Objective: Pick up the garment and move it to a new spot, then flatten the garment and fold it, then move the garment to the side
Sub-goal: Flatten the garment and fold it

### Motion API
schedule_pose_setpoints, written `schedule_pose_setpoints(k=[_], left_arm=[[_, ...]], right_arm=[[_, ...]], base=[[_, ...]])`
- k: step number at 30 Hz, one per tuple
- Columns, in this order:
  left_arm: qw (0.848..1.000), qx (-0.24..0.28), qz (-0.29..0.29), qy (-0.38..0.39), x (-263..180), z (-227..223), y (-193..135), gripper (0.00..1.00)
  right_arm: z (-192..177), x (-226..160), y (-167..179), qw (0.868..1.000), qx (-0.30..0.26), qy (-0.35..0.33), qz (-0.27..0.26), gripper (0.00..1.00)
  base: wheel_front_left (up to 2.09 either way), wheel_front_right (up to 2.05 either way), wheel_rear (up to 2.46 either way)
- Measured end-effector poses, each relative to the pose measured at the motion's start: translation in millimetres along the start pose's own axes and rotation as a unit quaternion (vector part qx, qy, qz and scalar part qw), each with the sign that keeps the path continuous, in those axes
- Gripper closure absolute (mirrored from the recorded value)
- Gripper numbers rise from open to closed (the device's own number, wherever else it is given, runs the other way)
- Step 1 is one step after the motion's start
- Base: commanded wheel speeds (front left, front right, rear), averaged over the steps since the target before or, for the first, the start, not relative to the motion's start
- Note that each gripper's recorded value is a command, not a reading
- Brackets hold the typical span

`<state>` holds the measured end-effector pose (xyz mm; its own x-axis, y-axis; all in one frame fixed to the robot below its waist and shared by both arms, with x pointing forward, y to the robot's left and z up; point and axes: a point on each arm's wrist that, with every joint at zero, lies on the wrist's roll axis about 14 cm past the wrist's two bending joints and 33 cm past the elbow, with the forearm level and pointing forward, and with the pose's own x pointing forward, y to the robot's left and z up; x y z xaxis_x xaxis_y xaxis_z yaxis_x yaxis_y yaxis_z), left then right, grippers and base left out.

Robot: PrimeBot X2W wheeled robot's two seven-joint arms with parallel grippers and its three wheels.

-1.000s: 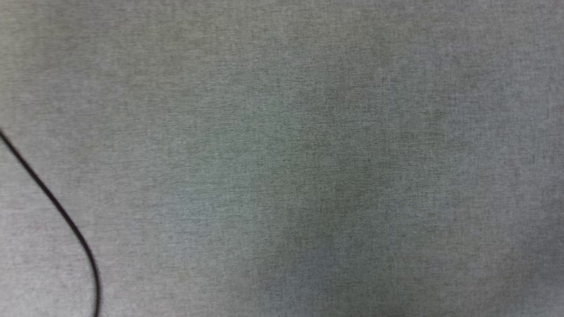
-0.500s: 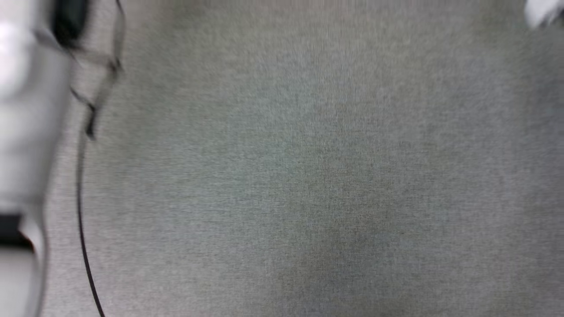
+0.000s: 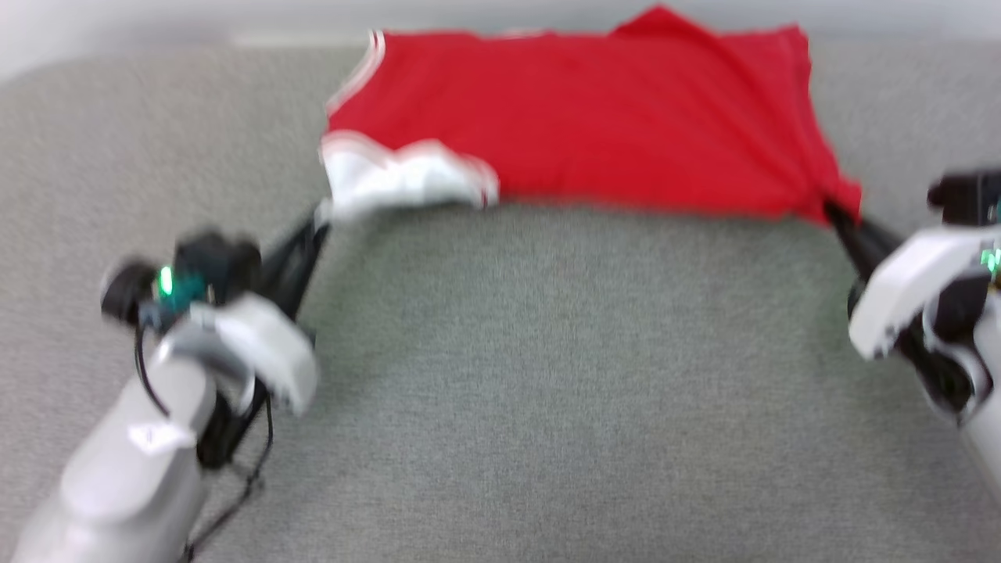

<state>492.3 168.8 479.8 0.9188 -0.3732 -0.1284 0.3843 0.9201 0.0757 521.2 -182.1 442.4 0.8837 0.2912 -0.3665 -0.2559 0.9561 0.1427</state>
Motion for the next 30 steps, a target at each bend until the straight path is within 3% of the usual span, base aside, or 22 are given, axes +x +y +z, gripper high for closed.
schedule_pose_setpoints(k=[14,30], left_arm=[[0.988,-0.034,-0.057,0.142,-134.1,-40.5,-58.6,1.00],[0.962,-0.107,-0.103,0.231,-210.9,-53.5,-107.0,1.00]], right_arm=[[-33.7,-85.3,2.1,0.999,0.033,0.039,0.003,1.00],[-80.3,-156.2,-8.3,0.991,0.066,0.119,-0.006,1.00]], base=[[0.00,0.00,0.00],[0.00,0.00,0.00]])
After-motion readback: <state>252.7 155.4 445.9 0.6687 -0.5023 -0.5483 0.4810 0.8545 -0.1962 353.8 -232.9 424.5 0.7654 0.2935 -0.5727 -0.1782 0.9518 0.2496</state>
